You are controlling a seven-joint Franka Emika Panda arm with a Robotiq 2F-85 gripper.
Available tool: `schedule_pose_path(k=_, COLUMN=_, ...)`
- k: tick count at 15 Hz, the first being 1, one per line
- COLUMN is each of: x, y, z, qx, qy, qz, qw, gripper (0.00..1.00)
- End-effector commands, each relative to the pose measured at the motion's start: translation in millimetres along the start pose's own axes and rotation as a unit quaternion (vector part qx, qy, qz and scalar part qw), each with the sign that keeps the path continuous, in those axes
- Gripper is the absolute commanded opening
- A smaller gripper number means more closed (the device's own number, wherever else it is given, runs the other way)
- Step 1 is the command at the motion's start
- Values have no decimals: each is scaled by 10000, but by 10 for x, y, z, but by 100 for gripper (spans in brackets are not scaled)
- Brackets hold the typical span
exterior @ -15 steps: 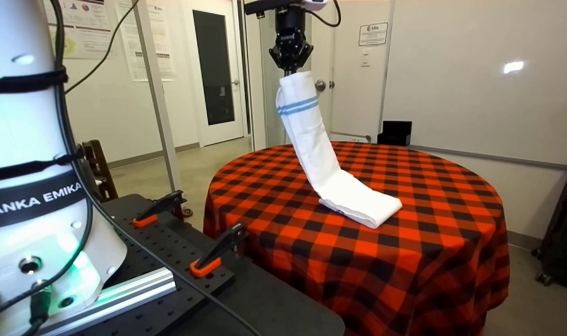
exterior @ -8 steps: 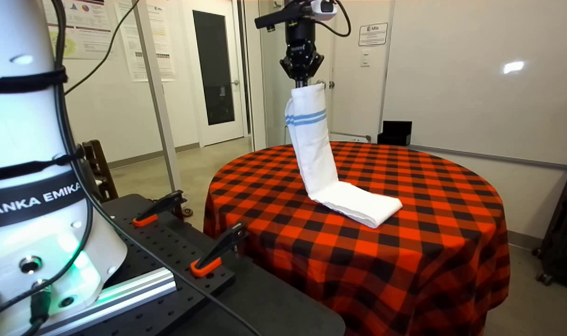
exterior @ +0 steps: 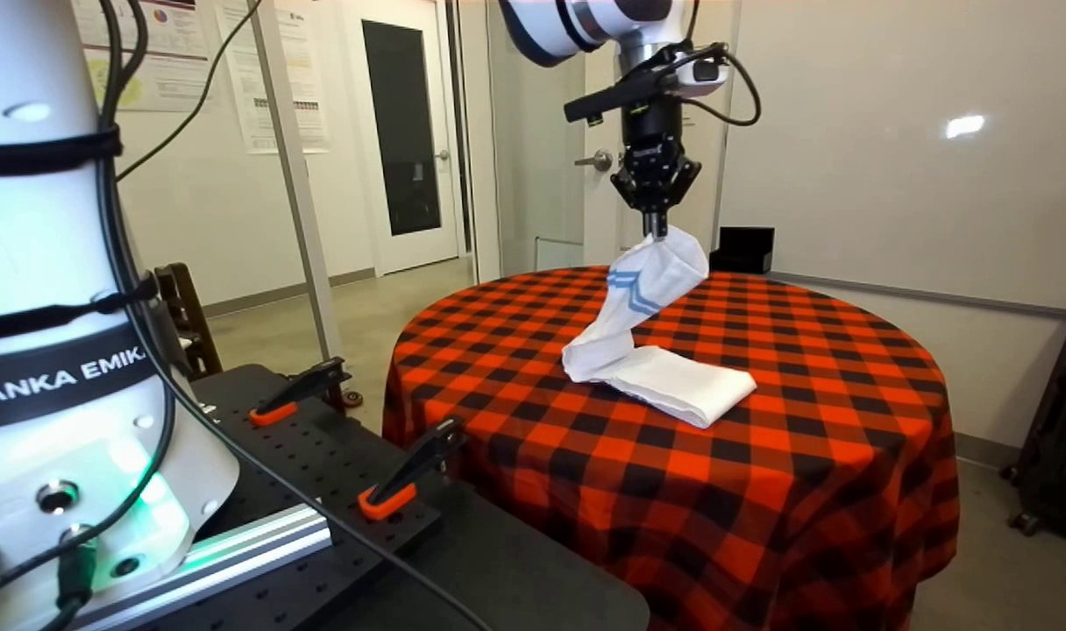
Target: Fold the towel on the table
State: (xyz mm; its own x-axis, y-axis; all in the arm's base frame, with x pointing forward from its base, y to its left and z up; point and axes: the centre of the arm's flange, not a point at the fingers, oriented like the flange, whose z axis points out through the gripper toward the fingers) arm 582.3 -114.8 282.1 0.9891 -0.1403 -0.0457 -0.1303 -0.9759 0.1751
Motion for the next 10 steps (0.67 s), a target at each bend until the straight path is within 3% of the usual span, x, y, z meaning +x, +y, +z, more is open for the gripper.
schedule_pose_path(k=1, x=237, y=348, z=107, qx=-267, qy=64, qz=312, qw=9991, gripper=1)
schedule_pose_path(k=6, x=273, y=838, z=-101, qx=-396, qy=265, qz=681, qw=9965, gripper=1)
schedule_pose_path(k=10, x=338, y=1194, z=-54, qx=-481, qy=259, qz=993, qw=9936, gripper=1)
